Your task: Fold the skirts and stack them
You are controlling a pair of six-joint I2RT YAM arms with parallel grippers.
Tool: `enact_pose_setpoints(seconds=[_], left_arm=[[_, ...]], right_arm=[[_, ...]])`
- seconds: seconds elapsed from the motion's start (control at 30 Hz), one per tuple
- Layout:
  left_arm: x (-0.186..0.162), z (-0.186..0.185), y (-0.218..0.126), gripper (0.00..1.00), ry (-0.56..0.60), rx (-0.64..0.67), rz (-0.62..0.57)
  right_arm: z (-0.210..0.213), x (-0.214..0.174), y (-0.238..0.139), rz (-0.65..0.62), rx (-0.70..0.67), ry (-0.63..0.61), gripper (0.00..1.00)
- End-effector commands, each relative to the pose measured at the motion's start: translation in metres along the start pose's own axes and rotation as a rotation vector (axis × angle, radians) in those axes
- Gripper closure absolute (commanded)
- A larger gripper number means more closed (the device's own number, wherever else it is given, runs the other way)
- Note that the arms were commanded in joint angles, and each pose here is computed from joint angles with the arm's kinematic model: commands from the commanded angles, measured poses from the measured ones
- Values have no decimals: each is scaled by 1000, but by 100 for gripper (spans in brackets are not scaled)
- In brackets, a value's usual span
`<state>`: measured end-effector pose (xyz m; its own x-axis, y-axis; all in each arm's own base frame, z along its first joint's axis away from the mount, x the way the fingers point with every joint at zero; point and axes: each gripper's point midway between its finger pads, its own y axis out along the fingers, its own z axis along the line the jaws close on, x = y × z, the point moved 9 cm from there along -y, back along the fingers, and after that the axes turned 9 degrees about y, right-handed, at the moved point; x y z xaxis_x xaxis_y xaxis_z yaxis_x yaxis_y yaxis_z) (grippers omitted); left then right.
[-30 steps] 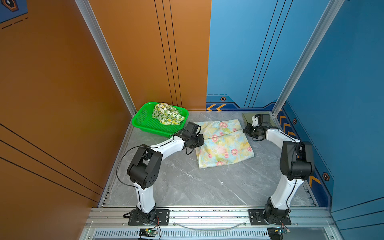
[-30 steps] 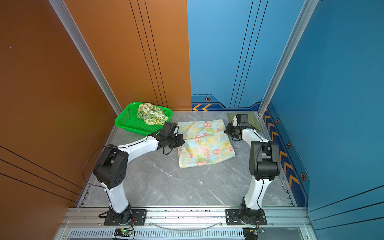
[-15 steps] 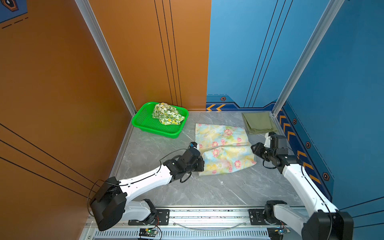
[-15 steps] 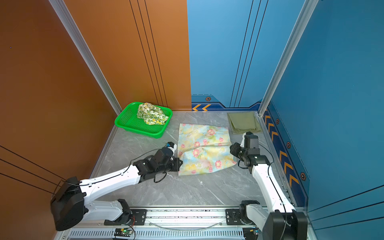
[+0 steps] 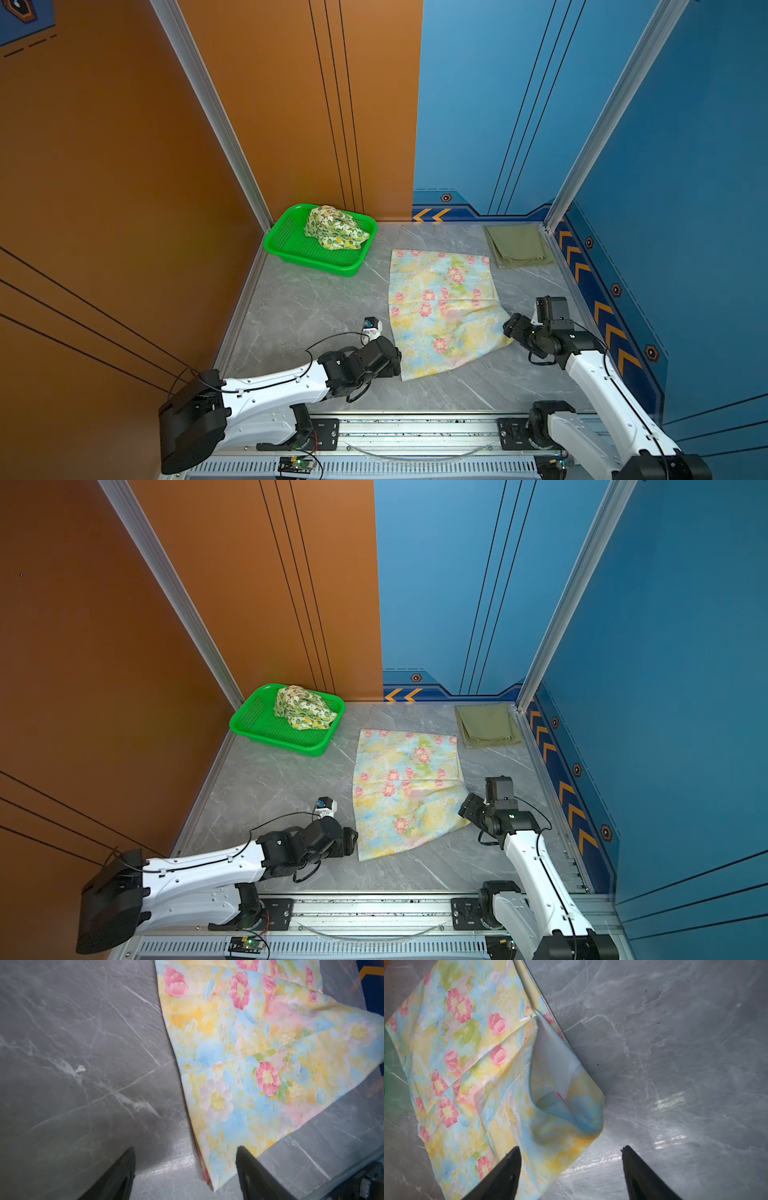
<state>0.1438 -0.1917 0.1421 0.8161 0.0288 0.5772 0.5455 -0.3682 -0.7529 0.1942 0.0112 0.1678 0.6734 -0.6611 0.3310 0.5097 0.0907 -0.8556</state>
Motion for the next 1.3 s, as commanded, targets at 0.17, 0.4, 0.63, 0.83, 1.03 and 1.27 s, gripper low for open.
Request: enact_pose_setpoints(seconds=[0.17, 0.4, 0.63, 0.83, 1.03, 1.27], left_arm=[[67, -14, 15, 22, 48, 15, 8], [147, -45, 58, 20, 125, -14, 35], [181, -55, 121, 19, 121, -43, 92], [184, -47, 150, 20, 89, -54, 143], [200, -24, 134, 19, 46, -35, 123], [212, -4, 120, 18, 16, -30, 109]], right_arm=[[25, 17, 14, 32, 41, -43, 24], [-6, -9, 17, 75, -105, 33, 42], [-17, -8, -19, -107, -158, 77, 28], [51, 47, -1, -104, 16, -24, 26], [118, 107, 72, -36, 106, -80, 27], [152, 159, 145, 25, 143, -59, 32]])
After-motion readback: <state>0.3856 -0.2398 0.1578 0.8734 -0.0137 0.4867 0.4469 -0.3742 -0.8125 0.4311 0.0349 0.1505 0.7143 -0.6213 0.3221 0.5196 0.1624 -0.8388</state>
